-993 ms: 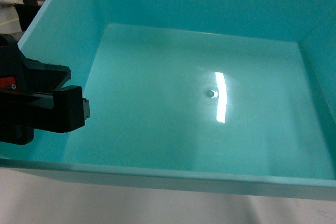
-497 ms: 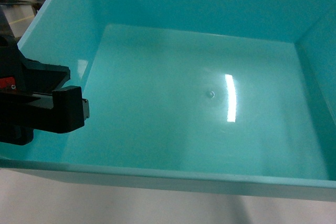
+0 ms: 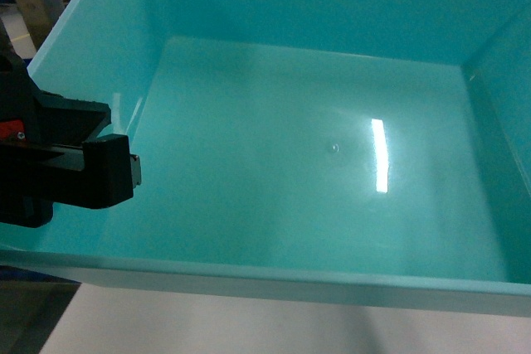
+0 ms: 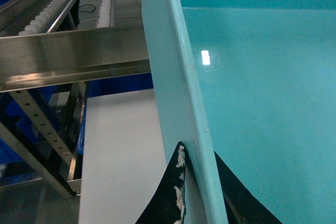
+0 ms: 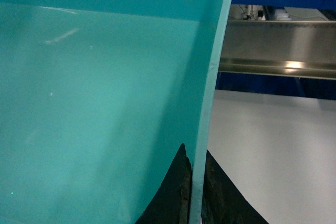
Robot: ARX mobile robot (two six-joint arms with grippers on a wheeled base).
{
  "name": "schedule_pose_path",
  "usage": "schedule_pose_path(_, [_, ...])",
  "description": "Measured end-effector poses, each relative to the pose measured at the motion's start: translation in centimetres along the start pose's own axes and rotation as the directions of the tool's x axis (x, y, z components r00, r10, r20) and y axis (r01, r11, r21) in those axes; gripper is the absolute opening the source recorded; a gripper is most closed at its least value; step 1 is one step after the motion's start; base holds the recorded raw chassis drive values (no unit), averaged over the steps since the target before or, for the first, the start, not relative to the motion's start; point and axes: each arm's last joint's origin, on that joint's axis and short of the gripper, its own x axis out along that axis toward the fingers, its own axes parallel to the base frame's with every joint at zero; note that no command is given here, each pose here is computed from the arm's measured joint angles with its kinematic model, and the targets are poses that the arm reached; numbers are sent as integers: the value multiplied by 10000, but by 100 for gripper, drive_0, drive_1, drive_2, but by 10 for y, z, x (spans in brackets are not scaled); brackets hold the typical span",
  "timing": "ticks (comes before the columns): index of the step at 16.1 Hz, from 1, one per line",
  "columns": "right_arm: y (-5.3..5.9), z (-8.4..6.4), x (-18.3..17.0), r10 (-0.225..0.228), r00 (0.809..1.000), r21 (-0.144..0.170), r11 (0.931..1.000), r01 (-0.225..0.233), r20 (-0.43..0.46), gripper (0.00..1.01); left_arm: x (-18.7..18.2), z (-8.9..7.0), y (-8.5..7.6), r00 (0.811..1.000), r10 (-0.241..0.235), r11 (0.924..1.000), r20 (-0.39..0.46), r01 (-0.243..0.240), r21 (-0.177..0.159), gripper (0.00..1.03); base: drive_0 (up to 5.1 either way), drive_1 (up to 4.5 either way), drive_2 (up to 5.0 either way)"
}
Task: Organize blue bins on left shelf correctly
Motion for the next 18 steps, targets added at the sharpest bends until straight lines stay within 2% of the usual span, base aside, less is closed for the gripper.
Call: schedule_pose_path(18, [0, 0, 0, 8, 10000, 5, 10000, -8, -35, 3, 0, 0, 0, 10000, -2, 10000, -15, 2, 19, 6, -481, 264, 264])
